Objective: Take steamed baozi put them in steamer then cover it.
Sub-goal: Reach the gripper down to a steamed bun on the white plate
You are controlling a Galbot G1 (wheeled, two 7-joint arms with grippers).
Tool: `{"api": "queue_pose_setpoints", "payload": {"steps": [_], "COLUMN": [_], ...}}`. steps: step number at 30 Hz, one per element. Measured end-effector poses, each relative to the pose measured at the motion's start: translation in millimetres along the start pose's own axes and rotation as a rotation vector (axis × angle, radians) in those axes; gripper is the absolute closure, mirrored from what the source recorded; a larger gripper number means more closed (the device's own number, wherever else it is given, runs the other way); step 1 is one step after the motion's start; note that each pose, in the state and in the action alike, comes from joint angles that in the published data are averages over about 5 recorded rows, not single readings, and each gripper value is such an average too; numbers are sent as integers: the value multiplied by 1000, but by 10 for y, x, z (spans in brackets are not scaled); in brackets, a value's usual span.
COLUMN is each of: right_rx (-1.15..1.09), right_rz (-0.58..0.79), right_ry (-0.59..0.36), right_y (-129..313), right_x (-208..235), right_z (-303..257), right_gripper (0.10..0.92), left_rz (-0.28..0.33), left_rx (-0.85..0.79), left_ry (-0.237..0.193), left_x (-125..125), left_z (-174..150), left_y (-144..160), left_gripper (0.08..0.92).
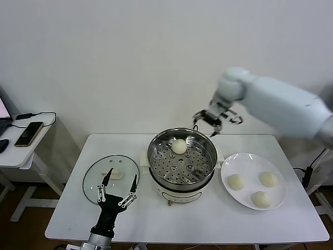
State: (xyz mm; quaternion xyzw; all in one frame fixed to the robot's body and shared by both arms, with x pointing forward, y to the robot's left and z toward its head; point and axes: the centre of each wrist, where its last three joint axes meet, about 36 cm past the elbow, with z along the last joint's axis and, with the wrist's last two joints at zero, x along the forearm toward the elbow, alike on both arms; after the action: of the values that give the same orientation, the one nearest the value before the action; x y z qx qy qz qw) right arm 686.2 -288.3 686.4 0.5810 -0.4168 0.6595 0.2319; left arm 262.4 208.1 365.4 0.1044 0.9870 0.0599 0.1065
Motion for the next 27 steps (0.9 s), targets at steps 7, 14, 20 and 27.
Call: {"api": "queue_pose_setpoints", "payload": {"steps": [7, 14, 20, 27], "right_rx": [-299, -464, -541, -595], "right_rz": [-64, -129, -160, -170], "right_ry": [-60, -98, -104, -111], "right_y": [656, 1122, 1378, 1557], "right_x": [-322, -862, -1237, -1533], "right_z": [485, 651, 700, 721], "right_gripper": [200, 200, 200, 200], "left_rz": [5, -3, -8, -9], "left_rx": [-5, -3, -4, 5], "left_ry": [-1, 5, 6, 15], "left_x": [-13, 3, 2, 12], "left_z": [6, 42, 51, 103], "left_y": [-11, -9, -1, -21], "left_gripper": [177, 177, 177, 177]}}
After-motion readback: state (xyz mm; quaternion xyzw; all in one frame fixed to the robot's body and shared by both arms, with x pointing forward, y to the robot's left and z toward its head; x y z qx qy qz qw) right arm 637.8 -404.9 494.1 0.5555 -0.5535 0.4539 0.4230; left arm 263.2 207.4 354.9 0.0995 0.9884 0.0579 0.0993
